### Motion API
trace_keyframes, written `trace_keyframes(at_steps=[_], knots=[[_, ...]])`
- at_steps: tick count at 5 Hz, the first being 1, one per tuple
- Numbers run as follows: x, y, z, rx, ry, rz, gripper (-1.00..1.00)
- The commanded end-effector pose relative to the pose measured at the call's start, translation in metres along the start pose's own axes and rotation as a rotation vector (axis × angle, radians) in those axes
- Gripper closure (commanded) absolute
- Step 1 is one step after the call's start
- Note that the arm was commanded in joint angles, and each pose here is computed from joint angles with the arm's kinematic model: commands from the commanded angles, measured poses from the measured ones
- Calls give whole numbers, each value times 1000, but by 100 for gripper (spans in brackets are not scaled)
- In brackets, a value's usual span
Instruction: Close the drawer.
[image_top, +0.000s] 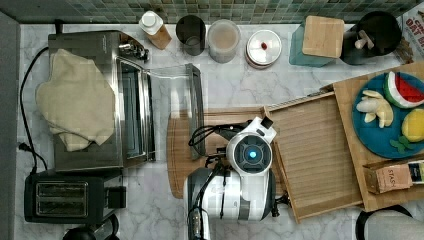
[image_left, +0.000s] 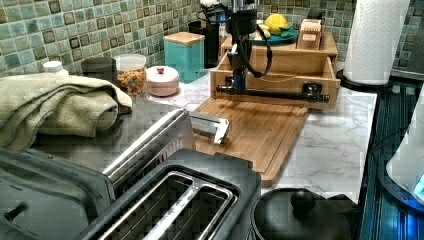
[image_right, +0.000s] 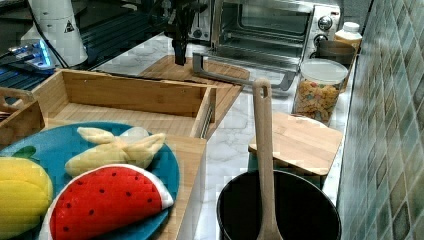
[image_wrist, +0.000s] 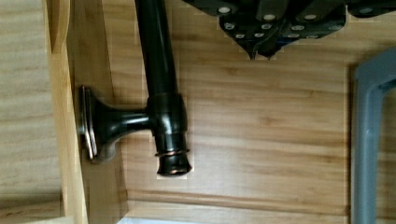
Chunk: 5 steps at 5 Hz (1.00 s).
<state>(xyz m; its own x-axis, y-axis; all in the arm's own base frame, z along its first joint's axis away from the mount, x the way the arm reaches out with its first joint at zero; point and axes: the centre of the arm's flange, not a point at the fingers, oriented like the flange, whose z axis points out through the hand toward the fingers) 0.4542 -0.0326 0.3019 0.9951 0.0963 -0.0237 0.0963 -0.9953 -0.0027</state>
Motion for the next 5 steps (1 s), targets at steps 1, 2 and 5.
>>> trace_keyframes(at_steps=[1,2,5], knots=[[-19,36,23,7,-28,-30,100],[-27,37,16,-10,-21,-1,100],[-23,98,43,-51,26,-72,100]])
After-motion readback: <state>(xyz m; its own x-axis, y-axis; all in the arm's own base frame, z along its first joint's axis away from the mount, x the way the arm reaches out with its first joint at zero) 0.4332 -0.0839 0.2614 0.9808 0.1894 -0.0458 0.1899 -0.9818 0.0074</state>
